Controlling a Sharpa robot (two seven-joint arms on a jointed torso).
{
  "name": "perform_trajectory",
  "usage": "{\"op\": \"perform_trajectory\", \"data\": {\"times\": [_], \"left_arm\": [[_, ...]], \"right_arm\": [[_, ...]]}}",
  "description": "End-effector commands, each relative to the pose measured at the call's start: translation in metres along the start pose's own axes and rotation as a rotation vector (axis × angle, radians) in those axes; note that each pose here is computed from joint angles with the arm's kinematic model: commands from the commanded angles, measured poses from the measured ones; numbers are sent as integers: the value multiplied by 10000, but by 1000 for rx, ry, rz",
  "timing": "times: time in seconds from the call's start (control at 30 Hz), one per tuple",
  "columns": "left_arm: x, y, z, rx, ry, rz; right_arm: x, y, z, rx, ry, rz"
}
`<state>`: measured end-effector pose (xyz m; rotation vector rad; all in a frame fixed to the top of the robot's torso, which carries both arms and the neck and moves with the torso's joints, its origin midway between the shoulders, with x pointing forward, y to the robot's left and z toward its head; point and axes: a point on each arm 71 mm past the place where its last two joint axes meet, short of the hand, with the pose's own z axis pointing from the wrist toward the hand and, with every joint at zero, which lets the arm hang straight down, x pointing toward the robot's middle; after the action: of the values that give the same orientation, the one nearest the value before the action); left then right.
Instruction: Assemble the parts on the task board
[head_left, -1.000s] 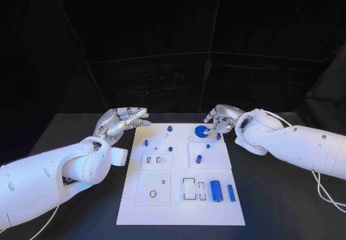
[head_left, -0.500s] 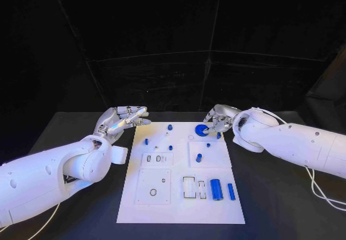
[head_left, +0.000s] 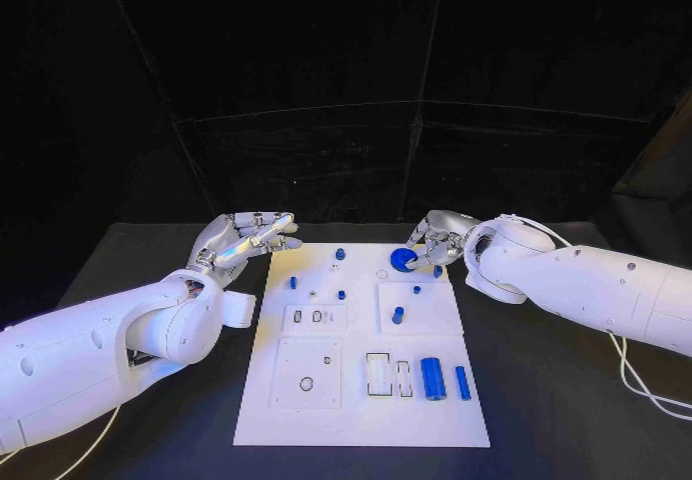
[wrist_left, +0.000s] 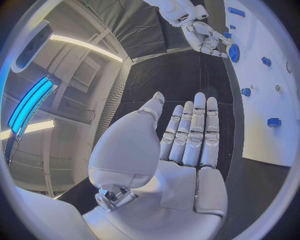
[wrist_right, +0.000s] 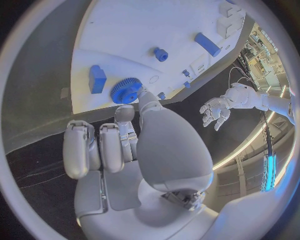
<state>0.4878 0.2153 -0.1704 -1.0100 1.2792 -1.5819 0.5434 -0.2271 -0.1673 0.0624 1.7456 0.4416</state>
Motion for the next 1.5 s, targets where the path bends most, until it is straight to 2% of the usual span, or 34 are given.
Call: {"op": "perform_trajectory", "data": {"times": [0.03, 0.6, 0.93, 1.5], "left_arm": [[19, -13, 10, 8, 16, -5], [23, -8, 17, 7, 17, -5], [16, -7, 15, 4, 16, -5], [11, -3, 17, 1, 15, -4]], "right_arm": [[28, 50, 42, 11, 19, -43], [116, 144, 124, 19, 41, -89], [115, 111, 124, 30, 43, -101], [95, 121, 110, 11, 17, -93]]}}
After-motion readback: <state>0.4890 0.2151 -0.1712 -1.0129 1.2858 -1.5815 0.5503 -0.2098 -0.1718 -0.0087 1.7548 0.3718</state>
